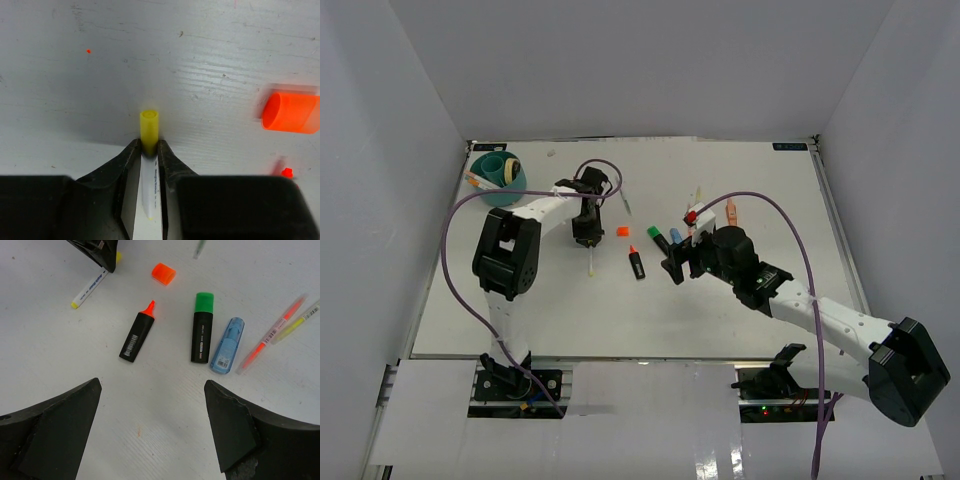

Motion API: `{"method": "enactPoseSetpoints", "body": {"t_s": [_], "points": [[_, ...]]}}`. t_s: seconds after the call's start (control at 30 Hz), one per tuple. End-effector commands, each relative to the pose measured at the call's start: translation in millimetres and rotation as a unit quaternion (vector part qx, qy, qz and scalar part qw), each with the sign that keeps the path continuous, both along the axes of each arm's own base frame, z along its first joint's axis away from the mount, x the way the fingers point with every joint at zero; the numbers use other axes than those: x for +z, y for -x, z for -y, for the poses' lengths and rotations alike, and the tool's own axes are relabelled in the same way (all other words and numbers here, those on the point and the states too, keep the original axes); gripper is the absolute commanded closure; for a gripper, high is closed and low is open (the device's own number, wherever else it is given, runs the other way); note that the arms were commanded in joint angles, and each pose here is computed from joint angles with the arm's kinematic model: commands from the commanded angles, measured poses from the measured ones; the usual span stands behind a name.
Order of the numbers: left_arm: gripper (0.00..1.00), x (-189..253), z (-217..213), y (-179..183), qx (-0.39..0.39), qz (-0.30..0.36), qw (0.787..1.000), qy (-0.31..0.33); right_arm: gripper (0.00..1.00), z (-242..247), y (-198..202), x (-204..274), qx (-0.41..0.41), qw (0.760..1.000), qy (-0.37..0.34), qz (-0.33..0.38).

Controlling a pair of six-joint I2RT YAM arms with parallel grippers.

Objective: Sort the stationery into containers
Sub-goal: Pick up the pen from the center of the board.

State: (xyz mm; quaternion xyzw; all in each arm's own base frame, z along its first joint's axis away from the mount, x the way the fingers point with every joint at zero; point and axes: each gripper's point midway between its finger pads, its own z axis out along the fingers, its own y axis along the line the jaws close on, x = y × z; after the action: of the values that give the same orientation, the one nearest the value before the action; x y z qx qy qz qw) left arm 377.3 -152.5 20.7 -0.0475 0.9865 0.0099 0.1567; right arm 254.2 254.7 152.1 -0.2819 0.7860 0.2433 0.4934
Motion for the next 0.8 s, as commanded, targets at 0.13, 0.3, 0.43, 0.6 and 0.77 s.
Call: {"method": "enactPoseSetpoints", "body": {"t_s": [0.13,0.3,0.43,0.6,0.77], "points": [[0.87,-9,-4,6,0.011,-0.015,1.000,-0.018,0.10,0,-3,12,-0.003,1.000,-0.015,0.021],[0.94,26,-10,-15,0.036,0.038,0.999,0.003,0.10,0,-2,12,-0.001,1.000,-0.015,0.022],[0.98,75,-34,-41,0.093,0.128,0.987,0.029,0.10,1,-2,11,-0.002,1.000,-0.015,0.023],[1.00,157,-108,-67,0.200,0.277,0.937,0.065,0.10,1,0,12,0.002,0.999,-0.020,0.030],[1.00,213,-187,-78,0.301,0.415,0.856,0.060,0.10,2,1,10,0.004,0.999,-0.022,0.032]]}}
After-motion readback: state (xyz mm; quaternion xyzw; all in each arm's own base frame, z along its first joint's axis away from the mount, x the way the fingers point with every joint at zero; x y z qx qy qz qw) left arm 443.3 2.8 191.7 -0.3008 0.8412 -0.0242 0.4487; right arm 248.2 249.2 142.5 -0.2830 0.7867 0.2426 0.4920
